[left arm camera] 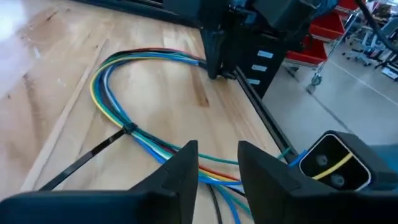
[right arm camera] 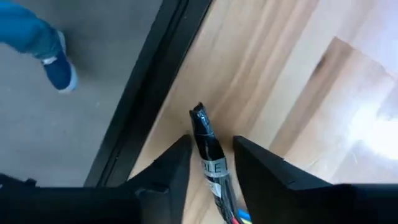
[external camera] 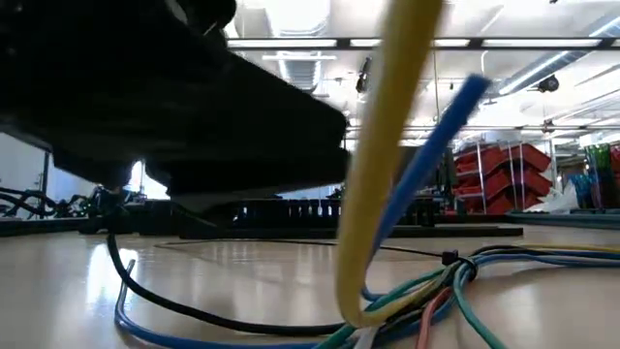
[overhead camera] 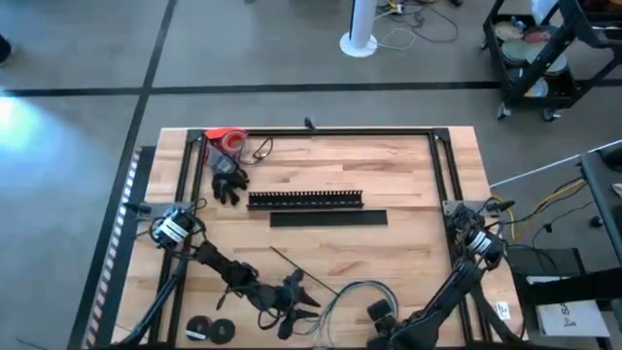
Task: Ziptie cables
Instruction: Put the ziptied cable wires into the black cable duct
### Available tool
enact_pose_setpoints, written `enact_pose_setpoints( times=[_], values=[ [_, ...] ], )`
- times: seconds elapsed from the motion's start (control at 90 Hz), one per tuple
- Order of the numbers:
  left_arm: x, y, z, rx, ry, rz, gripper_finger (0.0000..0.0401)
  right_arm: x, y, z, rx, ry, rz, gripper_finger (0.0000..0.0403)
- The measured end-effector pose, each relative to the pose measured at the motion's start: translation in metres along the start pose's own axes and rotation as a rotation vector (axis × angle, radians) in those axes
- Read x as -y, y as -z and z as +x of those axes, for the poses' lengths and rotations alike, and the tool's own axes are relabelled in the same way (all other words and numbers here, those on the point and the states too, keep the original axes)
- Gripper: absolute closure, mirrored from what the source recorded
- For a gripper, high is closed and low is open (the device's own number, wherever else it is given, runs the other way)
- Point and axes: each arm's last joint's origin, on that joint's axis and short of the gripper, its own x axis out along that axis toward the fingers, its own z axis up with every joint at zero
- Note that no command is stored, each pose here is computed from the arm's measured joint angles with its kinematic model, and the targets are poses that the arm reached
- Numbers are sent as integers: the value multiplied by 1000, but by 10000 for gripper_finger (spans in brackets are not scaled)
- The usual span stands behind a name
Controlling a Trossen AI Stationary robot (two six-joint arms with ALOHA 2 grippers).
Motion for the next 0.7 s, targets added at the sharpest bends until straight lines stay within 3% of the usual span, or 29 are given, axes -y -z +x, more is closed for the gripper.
enact_pose_setpoints(
  times=[0.111,0.233,0.367,0.522,0.7],
  values=[
    [8,-19,-5,21,41,14,293,11,-6,-4,3,-12,22,380],
    [17,-56,-28,-1,90,44,290,32,-23,-25,93,34,84,387],
    [23,-97,-66,-32,84,95,292,51,-42,-78,286,104,80,395],
    [33,-138,-118,98,118,162,296,86,-58,-146,506,303,68,397],
    [24,-150,-167,263,54,247,283,131,-63,-220,698,484,82,398]
  ],
)
